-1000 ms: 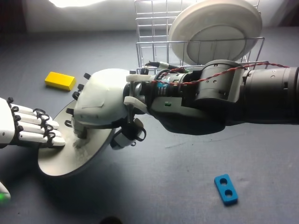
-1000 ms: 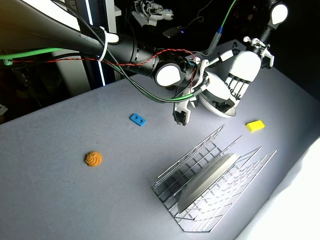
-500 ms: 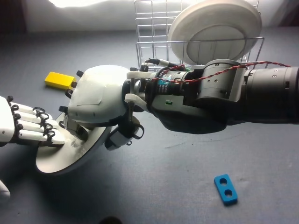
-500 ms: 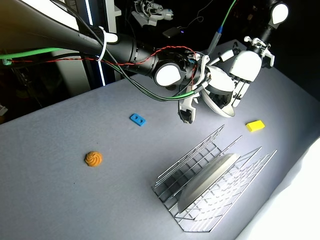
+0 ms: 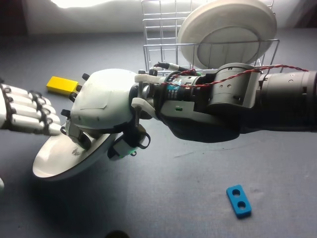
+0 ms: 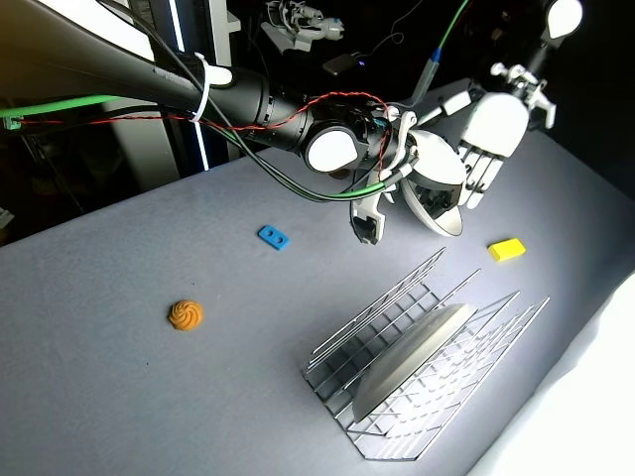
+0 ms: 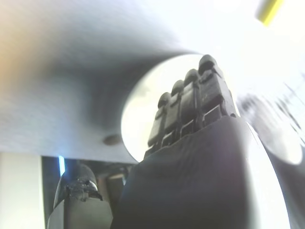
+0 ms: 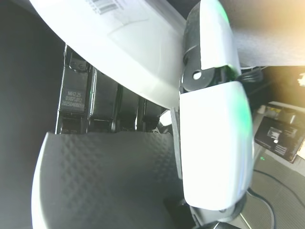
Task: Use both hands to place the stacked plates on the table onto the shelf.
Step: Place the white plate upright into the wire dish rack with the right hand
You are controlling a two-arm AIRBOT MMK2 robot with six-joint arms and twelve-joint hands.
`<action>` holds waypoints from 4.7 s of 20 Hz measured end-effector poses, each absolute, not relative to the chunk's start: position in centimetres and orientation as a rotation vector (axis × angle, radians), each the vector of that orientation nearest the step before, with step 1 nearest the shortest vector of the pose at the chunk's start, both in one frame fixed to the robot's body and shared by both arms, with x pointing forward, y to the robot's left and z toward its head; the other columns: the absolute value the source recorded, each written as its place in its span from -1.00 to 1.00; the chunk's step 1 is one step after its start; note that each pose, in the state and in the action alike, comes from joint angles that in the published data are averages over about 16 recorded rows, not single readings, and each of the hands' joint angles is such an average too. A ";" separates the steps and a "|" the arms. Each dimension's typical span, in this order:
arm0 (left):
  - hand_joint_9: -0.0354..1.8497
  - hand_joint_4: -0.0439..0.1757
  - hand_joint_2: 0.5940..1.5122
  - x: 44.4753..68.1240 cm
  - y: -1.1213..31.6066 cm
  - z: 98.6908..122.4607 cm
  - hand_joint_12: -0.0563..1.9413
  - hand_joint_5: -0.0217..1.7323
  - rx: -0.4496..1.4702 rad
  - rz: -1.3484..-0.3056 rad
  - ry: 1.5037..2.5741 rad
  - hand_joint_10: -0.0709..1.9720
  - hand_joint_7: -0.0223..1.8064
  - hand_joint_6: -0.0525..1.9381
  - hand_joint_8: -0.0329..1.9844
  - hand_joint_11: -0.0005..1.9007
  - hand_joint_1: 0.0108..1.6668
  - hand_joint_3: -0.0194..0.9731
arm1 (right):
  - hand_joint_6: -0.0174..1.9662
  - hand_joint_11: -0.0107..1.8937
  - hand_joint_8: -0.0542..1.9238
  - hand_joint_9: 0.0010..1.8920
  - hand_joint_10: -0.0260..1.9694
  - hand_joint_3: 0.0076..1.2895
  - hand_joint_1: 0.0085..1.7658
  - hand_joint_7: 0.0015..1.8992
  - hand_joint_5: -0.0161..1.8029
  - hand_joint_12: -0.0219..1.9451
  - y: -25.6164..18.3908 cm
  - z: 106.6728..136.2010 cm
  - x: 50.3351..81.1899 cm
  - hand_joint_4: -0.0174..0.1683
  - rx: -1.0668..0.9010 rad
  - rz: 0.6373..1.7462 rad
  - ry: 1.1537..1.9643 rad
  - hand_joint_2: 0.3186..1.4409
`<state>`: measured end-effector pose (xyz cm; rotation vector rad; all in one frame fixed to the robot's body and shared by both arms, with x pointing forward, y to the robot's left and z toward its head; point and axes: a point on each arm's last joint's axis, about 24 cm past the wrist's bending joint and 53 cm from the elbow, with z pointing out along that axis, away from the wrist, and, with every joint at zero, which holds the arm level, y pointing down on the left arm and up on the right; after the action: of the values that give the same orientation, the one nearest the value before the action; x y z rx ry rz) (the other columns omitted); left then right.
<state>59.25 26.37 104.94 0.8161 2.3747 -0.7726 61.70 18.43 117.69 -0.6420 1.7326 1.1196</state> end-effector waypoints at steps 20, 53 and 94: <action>-0.94 -0.59 -0.17 61.2 29.3 117.3 -0.94 -0.96 0.719 -0.838 2.138 -0.92 -0.96 -0.94 -0.97 -0.98 -0.99 -0.92 | -0.24 -0.09 -0.22 0.34 -0.95 -0.99 0.38 0.16 0.12 0.03 16.3 124.1 61.2 -0.52 -0.579 1.168 1.714 0.12; -0.94 -0.59 -0.17 61.5 30.6 117.2 -0.94 -0.95 0.755 -0.754 2.137 -0.92 -0.95 -0.94 -0.97 -0.98 -0.99 -0.92 | -0.19 -0.04 -0.19 0.40 -0.95 -0.99 0.39 0.20 0.14 0.10 7.6 135.8 63.9 -0.65 -0.042 1.501 1.684 0.18; -0.94 -0.59 -0.17 60.9 29.0 116.9 -0.94 -0.95 0.831 -0.752 2.124 -0.92 -0.96 -0.94 -0.97 -0.98 -0.99 -0.92 | -0.39 -0.04 -0.26 0.54 -0.94 -0.99 0.40 0.29 0.19 0.11 -0.2 133.7 69.0 -0.92 0.395 1.577 1.649 0.18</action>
<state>60.90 29.02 116.89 0.8308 2.1236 -0.7521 69.04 -0.23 133.69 0.3954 1.6485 1.5767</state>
